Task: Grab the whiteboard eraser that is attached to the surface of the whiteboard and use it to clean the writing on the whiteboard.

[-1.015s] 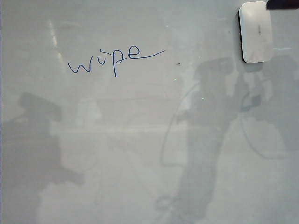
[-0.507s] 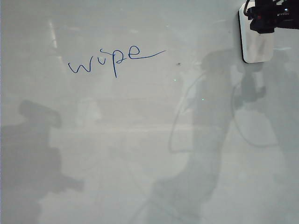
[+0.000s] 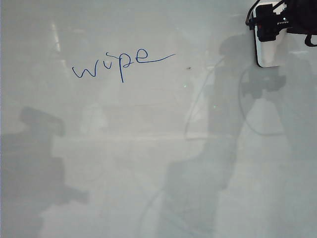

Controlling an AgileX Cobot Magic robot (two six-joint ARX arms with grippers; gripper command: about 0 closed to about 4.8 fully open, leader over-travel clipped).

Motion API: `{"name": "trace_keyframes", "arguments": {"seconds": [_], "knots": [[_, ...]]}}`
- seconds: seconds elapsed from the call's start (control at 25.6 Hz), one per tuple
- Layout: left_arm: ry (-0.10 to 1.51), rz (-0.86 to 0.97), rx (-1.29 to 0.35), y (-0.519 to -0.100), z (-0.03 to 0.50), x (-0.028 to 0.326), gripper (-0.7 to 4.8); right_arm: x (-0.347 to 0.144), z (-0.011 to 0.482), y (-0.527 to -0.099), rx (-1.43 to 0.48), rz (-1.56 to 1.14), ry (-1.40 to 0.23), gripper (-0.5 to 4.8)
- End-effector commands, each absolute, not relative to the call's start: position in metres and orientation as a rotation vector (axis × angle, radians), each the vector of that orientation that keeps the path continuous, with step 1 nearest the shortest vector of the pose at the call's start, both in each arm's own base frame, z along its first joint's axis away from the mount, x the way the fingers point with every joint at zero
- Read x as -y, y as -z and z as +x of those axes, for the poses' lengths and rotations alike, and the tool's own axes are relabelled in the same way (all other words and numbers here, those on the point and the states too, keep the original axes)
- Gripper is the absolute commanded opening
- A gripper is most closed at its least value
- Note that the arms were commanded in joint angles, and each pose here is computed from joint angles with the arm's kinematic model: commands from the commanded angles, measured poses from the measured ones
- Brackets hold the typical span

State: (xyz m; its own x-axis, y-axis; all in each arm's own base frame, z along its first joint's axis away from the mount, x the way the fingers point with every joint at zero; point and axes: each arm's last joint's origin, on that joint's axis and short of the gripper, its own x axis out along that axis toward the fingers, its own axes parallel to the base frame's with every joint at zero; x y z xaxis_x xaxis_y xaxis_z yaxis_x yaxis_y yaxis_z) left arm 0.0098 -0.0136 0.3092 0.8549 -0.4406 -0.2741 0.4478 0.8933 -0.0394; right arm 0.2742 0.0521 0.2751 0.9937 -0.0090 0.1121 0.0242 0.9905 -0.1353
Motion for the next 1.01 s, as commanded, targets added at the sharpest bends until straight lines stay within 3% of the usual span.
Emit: {"name": "trace_keyframes", "arguments": {"seconds": [0.04, 0.27, 0.39, 0.66, 1.01], "knots": [[0.469, 0.03, -0.271, -0.31, 0.01, 0.014, -0.02, -0.055, 0.282, -0.275, 0.107, -0.139, 0.005, 3.6], [0.471, 0.03, -0.271, -0.31, 0.01, 0.014, -0.02, -0.056, 0.286, -0.273, 0.101, -0.14, 0.004, 3.55], [0.471, 0.03, -0.271, -0.31, 0.01, 0.014, -0.02, -0.056, 0.286, -0.274, 0.102, -0.141, 0.004, 2.93], [0.471, 0.03, -0.271, -0.31, 0.01, 0.014, -0.02, -0.061, 0.28, -0.28, 0.094, -0.187, -0.001, 2.05], [0.471, 0.034, -0.267, -0.311, 0.01, 0.014, -0.02, -0.098, 0.24, -0.304, 0.121, -0.462, -0.117, 2.06]]}}
